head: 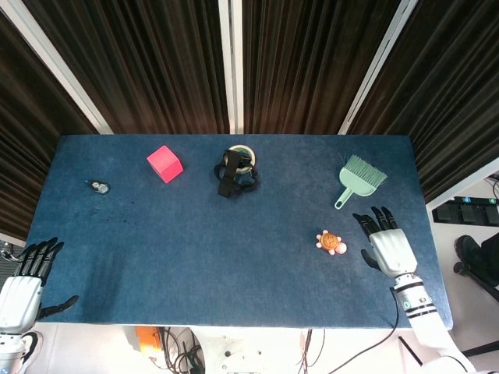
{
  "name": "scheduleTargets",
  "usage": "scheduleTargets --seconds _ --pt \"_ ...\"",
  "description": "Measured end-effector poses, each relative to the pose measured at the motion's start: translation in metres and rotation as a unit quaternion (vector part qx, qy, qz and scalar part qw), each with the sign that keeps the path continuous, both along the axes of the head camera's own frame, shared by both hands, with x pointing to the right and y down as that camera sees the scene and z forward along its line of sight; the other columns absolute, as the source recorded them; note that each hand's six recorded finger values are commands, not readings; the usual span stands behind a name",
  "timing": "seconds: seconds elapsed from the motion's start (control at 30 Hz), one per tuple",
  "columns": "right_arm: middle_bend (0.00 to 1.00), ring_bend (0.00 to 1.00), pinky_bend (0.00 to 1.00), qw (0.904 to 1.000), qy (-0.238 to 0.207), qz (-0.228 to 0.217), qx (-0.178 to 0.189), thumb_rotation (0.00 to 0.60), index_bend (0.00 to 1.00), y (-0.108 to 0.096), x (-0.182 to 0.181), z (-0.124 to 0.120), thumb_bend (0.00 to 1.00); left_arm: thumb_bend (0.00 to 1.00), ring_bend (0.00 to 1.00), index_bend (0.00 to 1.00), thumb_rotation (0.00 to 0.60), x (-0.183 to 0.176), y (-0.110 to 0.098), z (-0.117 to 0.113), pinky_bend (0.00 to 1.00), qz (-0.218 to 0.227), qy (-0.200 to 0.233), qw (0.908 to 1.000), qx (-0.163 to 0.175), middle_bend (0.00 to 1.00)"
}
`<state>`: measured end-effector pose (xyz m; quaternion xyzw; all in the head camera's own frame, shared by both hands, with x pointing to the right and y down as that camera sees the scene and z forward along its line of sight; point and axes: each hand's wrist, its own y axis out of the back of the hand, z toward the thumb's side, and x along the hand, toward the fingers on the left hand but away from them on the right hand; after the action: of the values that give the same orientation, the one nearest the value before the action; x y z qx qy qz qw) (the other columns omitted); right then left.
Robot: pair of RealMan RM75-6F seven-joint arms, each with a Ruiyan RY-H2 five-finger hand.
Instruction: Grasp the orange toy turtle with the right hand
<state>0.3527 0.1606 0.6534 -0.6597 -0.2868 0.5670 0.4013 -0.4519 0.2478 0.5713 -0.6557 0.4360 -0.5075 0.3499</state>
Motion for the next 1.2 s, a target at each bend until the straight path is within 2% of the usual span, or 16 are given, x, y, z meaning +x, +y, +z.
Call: scheduleTargets --seconds 0.37,0.5,0.63,0.8,1.07,1.2 --pt "0.15 0.00 0.00 0.9985 0.025 -0.013 -0.047 0.600 0.11 0.009 -0.023 0.033 0.28 0.00 0.00 0.04 0.600 -0.001 0.000 0.005 0.00 -0.002 0.002 1.0000 -0.007 0.00" --pt "0.16 0.00 0.00 0.9983 0.027 -0.016 -0.050 0.600 0.11 0.007 -0.030 0.039 0.32 0.00 0.00 0.04 0.600 -0.002 0.000 0.006 0.00 -0.003 0.002 1.0000 -0.007 0.00" --pt "0.18 0.00 0.00 0.9980 0.025 -0.018 -0.054 0.600 0.12 0.007 -0.035 0.045 0.33 0.00 0.00 0.04 0.600 -0.005 0.001 0.007 0.00 -0.006 0.002 0.9999 -0.009 0.00" --pt "0.24 0.00 0.00 0.9976 0.026 -0.022 -0.060 0.600 0.15 0.008 -0.040 0.050 0.36 0.00 0.00 0.04 0.600 -0.008 0.002 0.008 0.00 -0.009 0.003 0.9999 -0.010 0.00" --pt "0.35 0.00 0.00 0.9973 0.033 -0.026 -0.060 0.600 0.31 0.008 -0.046 0.056 0.41 0.00 0.00 0.04 0.600 -0.009 0.005 0.010 0.00 -0.011 0.003 0.9999 -0.012 0.00" --pt "0.42 0.04 0.00 0.9971 0.035 -0.028 -0.061 0.600 0.41 0.009 -0.047 0.059 0.43 0.00 0.00 0.04 0.600 -0.010 0.006 0.011 0.00 -0.013 0.004 0.9998 -0.015 0.00"
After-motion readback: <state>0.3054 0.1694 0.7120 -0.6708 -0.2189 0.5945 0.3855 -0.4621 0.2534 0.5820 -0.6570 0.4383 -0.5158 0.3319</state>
